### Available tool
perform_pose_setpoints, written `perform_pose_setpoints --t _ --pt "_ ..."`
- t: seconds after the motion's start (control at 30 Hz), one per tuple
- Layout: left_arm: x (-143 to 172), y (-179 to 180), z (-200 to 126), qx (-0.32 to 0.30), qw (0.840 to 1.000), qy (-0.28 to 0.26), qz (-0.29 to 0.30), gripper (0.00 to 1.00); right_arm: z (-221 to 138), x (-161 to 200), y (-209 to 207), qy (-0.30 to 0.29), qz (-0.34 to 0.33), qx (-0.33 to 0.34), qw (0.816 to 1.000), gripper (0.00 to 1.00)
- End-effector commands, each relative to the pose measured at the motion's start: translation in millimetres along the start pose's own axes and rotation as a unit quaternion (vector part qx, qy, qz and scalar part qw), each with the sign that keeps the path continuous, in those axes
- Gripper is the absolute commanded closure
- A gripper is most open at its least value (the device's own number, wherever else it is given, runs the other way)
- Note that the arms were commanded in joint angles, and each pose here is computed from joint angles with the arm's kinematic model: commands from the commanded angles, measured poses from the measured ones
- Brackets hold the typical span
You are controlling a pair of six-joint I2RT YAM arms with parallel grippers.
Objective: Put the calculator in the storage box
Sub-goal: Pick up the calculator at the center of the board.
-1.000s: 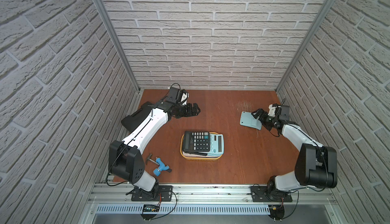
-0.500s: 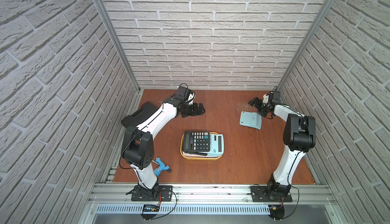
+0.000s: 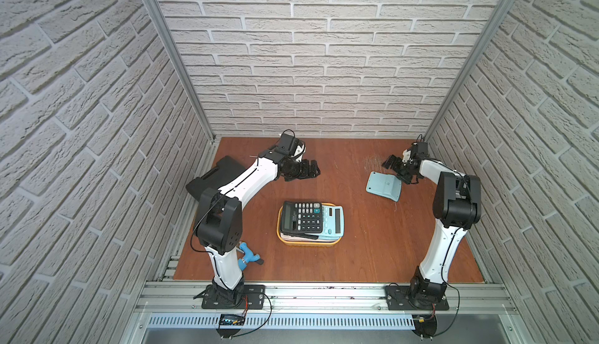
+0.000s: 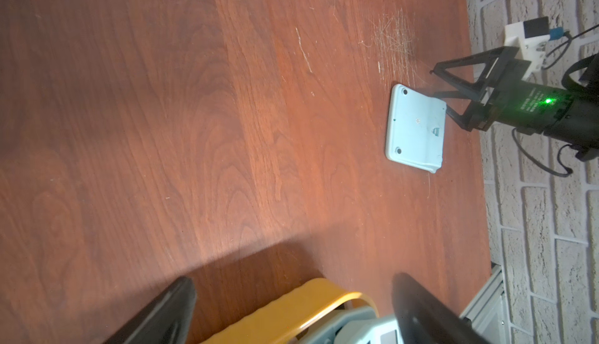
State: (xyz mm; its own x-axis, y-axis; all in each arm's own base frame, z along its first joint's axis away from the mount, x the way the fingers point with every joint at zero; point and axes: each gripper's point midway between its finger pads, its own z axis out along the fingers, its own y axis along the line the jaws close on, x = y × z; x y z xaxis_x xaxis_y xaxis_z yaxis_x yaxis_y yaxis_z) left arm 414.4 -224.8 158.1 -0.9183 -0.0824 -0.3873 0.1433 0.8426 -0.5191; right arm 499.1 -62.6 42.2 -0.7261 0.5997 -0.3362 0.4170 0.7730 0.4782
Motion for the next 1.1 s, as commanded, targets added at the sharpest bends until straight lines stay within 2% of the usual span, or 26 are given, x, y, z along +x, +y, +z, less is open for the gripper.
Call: perform_pose_setpoints --t 0.0,0.3,0.6,0.83,1.07 --pt "-10.9 -13.3 1.3 0.019 1.000 -0.015 0.010 0.02 -9.1 33.5 3.3 0.030 0.015 -0.024 0.999 0.01" --pt "-18.2 -27.9 16.2 0.031 0.999 -0.004 0.017 0.02 -31.3 109.7 14.9 0.054 0.013 -0.083 0.995 0.01" --pt "-14.0 -49.0 52.3 0.044 0.998 0.029 0.029 0.02 -48.4 174.7 22.2 0.093 0.003 -0.141 0.986 0.01" --pt "-2.1 -64.0 88.6 0.051 0.996 0.066 0.037 0.02 -38.4 188.5 25.6 0.120 0.017 -0.175 0.977 0.08" --pt "7.3 -70.7 113.1 0.056 0.994 0.088 0.036 0.02 -17.1 181.5 27.8 0.121 0.052 -0.195 0.972 0.25"
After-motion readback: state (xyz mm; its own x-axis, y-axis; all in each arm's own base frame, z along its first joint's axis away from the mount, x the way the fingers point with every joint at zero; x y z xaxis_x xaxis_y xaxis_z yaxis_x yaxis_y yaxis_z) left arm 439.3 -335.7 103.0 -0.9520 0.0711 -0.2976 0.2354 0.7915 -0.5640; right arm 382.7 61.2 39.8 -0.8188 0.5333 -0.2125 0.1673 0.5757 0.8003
